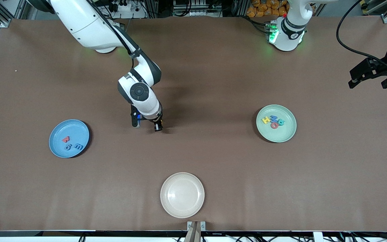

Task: Sort upper and lower case letters into plates
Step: 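Lower the right gripper and grasp the yellow h, then carry the h to the blue plate with the right gripper and drop it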

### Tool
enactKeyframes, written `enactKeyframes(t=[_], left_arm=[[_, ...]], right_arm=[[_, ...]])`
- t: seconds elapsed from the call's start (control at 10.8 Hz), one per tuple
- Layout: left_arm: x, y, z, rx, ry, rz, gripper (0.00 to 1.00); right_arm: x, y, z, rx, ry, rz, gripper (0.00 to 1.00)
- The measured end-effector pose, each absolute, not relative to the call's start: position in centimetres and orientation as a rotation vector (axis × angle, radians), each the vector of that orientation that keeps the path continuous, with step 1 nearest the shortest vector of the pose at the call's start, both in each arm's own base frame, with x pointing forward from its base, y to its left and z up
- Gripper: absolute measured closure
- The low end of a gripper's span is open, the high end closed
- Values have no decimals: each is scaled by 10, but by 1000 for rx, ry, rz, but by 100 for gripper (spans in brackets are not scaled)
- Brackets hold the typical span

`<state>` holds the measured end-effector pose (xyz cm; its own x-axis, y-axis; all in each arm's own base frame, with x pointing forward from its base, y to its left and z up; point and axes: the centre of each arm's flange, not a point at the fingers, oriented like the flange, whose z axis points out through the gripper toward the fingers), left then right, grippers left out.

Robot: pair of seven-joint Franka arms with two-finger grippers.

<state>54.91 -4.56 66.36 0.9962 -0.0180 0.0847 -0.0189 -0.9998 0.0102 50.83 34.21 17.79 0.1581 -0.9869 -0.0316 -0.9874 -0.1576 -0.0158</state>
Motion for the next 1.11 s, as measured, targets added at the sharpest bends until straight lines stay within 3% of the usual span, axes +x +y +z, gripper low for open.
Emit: enactKeyframes(t=[0.09, 0.46, 1.11], left_arm=[[549, -45, 664, 3128, -27, 133, 0], [549, -43, 664, 3128, -22, 134, 0], [548, -41, 666, 3127, -16, 137, 0]], right_arm=[[508, 343, 178, -2373, 2009, 15, 74], [510, 339, 179, -2398, 1982, -21, 74], [582, 197, 223, -2629, 1778, -103, 74]])
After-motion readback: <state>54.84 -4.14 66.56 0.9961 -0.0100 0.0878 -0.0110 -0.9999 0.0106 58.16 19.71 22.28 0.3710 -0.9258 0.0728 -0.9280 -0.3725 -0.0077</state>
